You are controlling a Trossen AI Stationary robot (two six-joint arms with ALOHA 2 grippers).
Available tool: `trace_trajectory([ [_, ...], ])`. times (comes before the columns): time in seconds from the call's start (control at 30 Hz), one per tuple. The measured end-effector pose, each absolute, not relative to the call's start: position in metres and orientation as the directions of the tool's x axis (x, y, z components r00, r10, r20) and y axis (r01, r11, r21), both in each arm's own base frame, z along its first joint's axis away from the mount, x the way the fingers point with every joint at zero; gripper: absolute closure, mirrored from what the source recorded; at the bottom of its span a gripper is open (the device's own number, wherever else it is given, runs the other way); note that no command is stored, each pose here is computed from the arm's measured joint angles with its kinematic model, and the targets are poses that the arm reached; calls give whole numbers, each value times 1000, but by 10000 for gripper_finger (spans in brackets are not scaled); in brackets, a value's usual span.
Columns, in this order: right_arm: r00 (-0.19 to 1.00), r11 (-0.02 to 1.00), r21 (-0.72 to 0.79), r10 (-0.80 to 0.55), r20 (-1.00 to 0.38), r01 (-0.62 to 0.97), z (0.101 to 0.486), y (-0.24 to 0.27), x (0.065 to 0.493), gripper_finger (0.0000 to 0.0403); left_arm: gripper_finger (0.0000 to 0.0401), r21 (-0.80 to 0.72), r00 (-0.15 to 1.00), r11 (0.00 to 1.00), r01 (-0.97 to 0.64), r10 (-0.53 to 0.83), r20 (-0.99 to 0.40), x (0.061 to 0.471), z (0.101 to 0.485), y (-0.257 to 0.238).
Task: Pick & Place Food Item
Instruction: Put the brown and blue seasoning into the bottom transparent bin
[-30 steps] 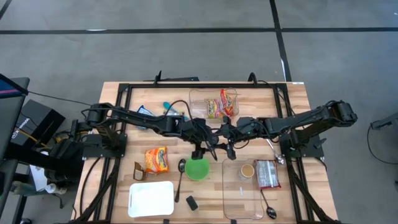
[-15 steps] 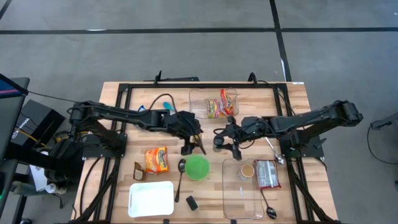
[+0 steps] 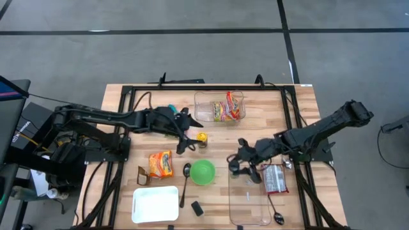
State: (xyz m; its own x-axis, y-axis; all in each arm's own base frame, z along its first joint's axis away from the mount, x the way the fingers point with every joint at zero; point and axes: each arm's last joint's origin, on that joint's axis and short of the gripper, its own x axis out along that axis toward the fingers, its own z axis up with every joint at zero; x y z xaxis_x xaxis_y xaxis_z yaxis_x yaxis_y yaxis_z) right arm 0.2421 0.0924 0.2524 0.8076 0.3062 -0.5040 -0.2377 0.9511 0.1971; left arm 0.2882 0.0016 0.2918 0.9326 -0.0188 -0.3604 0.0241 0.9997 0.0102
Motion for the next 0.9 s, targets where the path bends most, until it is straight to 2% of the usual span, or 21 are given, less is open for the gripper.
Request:
trace_trajectory([
  [0.1, 808, 955, 194, 295, -511, -225, 252, 103, 237, 203, 96, 12, 947, 1000, 23, -19, -321, 281, 292, 2],
  [0.4, 817, 987, 145, 143, -559, -73, 245, 120, 223, 203, 96, 13, 959, 1000, 23, -19, -284, 273, 286, 1],
  [0.6, 823, 990, 136, 109, -557, -39, 242, 129, 220, 202, 96, 13, 957, 1000, 23, -19, -289, 275, 284, 1],
  [0.9, 783, 988, 157, 108, -613, -14, 217, 148, 227, 202, 98, 13, 957, 1000, 23, -19, -289, 275, 284, 1],
])
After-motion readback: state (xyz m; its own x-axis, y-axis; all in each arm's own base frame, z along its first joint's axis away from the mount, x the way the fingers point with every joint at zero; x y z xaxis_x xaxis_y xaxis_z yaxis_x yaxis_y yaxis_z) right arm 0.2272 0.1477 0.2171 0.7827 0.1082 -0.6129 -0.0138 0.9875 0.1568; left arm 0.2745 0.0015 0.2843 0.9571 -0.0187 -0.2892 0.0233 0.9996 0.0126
